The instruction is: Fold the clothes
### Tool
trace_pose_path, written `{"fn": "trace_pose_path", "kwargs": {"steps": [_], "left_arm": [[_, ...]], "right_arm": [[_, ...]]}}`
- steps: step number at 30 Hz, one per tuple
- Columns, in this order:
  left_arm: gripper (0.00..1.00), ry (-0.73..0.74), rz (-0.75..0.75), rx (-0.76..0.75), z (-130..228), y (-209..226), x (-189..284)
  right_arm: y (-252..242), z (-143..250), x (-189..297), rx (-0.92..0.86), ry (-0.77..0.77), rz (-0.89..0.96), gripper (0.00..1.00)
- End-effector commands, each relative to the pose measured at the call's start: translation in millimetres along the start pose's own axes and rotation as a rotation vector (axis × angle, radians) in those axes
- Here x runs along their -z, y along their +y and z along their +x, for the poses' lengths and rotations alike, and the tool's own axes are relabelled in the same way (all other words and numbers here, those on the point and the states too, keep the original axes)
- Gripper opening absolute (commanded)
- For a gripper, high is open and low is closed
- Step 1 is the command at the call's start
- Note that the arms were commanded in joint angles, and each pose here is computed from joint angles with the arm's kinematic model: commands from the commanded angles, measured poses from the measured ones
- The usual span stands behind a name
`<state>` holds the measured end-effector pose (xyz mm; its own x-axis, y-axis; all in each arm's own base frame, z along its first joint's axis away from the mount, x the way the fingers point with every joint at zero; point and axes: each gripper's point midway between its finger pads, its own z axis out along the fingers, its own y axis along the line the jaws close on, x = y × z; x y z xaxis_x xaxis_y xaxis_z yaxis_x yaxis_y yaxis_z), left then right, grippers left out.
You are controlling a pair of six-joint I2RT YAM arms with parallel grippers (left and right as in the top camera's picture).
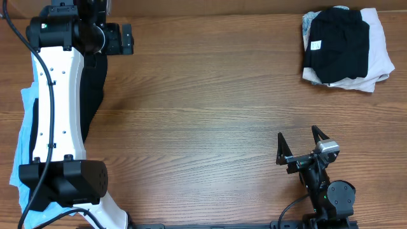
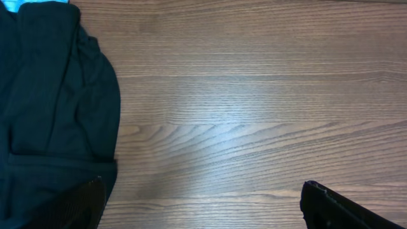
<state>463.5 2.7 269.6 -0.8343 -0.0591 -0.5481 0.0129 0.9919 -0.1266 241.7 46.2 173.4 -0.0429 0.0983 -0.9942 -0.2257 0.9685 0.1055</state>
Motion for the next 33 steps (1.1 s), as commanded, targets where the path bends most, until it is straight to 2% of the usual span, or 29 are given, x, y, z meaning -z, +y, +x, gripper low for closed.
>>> {"fn": "trace_pose_path", "kwargs": {"steps": [1,19,26,33], "left_arm": [[1.0,-0.001,-0.003,0.018,-2,3,-2],[1.0,-0.002,-0.001,0.018,-2,3,-2],[1.0,-0.064,0.003,0.002,-6,-6,31],[1.0,-0.223,-0.017,-0.018,-5,-9,82]], "right_arm": [[-1,1,0,-0.008,-0.007,0.007,1.0],[-1,1,0,-0.008,-0.007,0.007,1.0],[-1,1,0,-0.008,-0.007,0.007,1.0],[-1,1,0,-0.008,-0.006,0.007,1.0]]}}
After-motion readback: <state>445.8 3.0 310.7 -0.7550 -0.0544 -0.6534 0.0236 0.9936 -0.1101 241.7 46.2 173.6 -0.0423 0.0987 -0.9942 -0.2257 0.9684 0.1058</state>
